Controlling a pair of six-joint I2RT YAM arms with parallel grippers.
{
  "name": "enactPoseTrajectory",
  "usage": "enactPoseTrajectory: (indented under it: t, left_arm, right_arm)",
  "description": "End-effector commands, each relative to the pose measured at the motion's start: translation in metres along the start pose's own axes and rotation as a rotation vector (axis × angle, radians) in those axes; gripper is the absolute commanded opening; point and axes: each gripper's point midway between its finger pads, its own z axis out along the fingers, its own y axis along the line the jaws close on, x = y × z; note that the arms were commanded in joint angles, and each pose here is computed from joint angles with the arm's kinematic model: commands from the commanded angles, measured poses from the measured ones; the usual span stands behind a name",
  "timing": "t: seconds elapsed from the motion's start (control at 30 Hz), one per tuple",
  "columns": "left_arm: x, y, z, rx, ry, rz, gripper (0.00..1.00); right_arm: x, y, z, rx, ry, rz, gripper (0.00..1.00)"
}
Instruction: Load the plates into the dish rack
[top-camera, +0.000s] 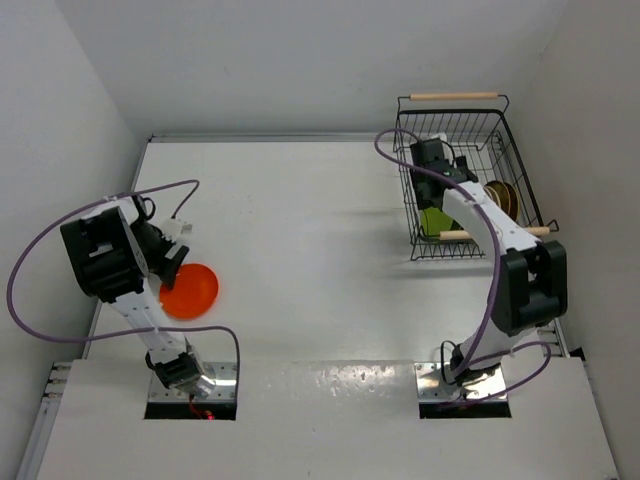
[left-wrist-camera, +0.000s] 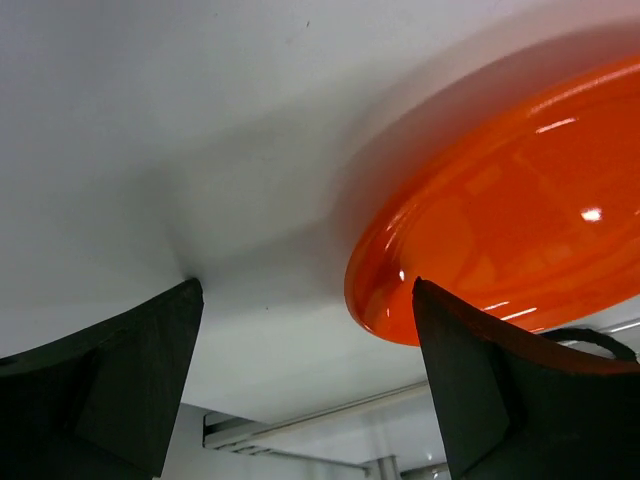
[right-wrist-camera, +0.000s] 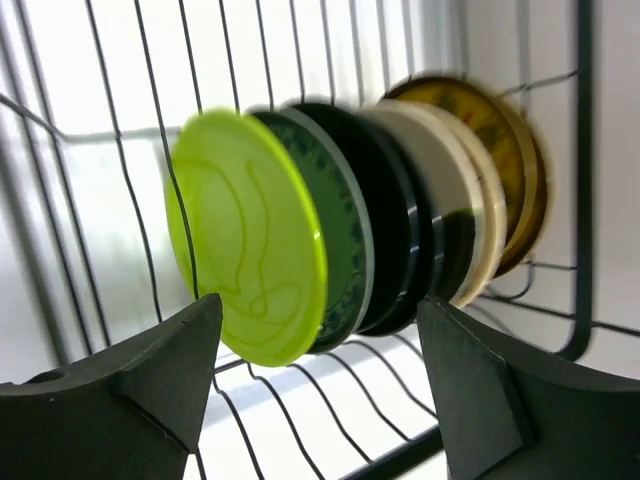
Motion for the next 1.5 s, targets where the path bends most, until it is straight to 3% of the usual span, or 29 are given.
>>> enactPoseTrajectory:
  t: [0.0,0.13,0.27,0.3,0.4,0.47,0.57,0.67,0.7,0.8,0.93,1.1,1.17,1.23,1.27,1.3,1.33,1.4,1.47]
  left_arm:
    - [0.005,-0.027,0.004,0.179,-0.025,0.010,0.90]
    - [0.003,-0.059,0.008,0.334,-0.076,0.061,0.84]
    - [0.004,-0.069,0.008,0.389,-0.081,0.061,0.52]
    - [0.004,-0.070,0.011,0.408,-0.065,0.044,0.35]
    - [-0.003,-0.066,0.009,0.416,-0.076,0.017,0.00]
    - [-0.021,-0.057,0.000,0.396,-0.134,-0.007,0.00]
    - [-0.070,-0.054,-0.034,0.414,-0.318,0.004,0.00]
    - [-0.127,-0.067,-0.094,0.444,-0.558,0.077,0.00]
    - [-0.144,-0.083,-0.109,0.458,-0.593,0.121,0.00]
    - [-0.194,-0.127,-0.161,0.427,-0.745,0.285,0.00]
    - [-0.229,-0.191,-0.201,0.411,-0.839,0.476,0.00]
    - [-0.244,-0.232,-0.232,0.441,-0.883,0.565,0.00]
    - [-0.242,-0.240,-0.236,0.463,-0.882,0.578,0.00]
    - [-0.240,-0.243,-0.240,0.478,-0.887,0.581,0.00]
    - [-0.240,-0.245,-0.241,0.486,-0.890,0.583,0.00]
    - [-0.239,-0.245,-0.243,0.487,-0.889,0.583,0.00]
    - [-0.240,-0.246,-0.241,0.474,-0.879,0.586,0.00]
    - [-0.240,-0.241,-0.238,0.444,-0.861,0.563,0.00]
    - [-0.245,-0.233,-0.238,0.397,-0.855,0.519,0.19]
  right_arm:
    - [-0.045,-0.022,-0.034,0.001,-0.138,0.057,0.78]
    - [-0.057,-0.034,-0.051,0.005,-0.190,0.080,0.79]
    - [-0.064,-0.039,-0.066,0.013,-0.235,0.075,0.80]
    - [-0.065,-0.039,-0.069,0.017,-0.242,0.065,0.80]
    - [-0.074,-0.042,-0.081,0.023,-0.288,0.073,0.80]
    - [-0.077,-0.039,-0.089,0.007,-0.312,0.071,0.81]
    - [-0.084,-0.020,-0.103,-0.086,-0.355,0.054,0.81]
    - [-0.090,0.033,-0.127,-0.358,-0.419,-0.003,0.83]
    - [-0.089,0.071,-0.145,-0.575,-0.443,-0.049,0.84]
    - [-0.092,0.141,-0.190,-0.884,-0.492,-0.066,0.84]
    - [-0.105,0.203,-0.225,-1.157,-0.507,-0.009,0.84]
    - [-0.114,0.243,-0.231,-1.235,-0.455,0.033,0.82]
    - [-0.113,0.256,-0.222,-1.243,-0.412,0.049,0.73]
    - [-0.105,0.263,-0.212,-1.239,-0.376,0.048,0.57]
    - [-0.102,0.265,-0.211,-1.244,-0.359,0.062,0.33]
    - [-0.105,0.261,-0.204,-1.230,-0.354,0.080,0.20]
    - [-0.101,0.265,-0.210,-1.238,-0.358,0.074,0.01]
    - [-0.105,0.257,-0.209,-1.210,-0.382,0.093,0.00]
    - [-0.113,0.239,-0.209,-1.159,-0.430,0.126,0.00]
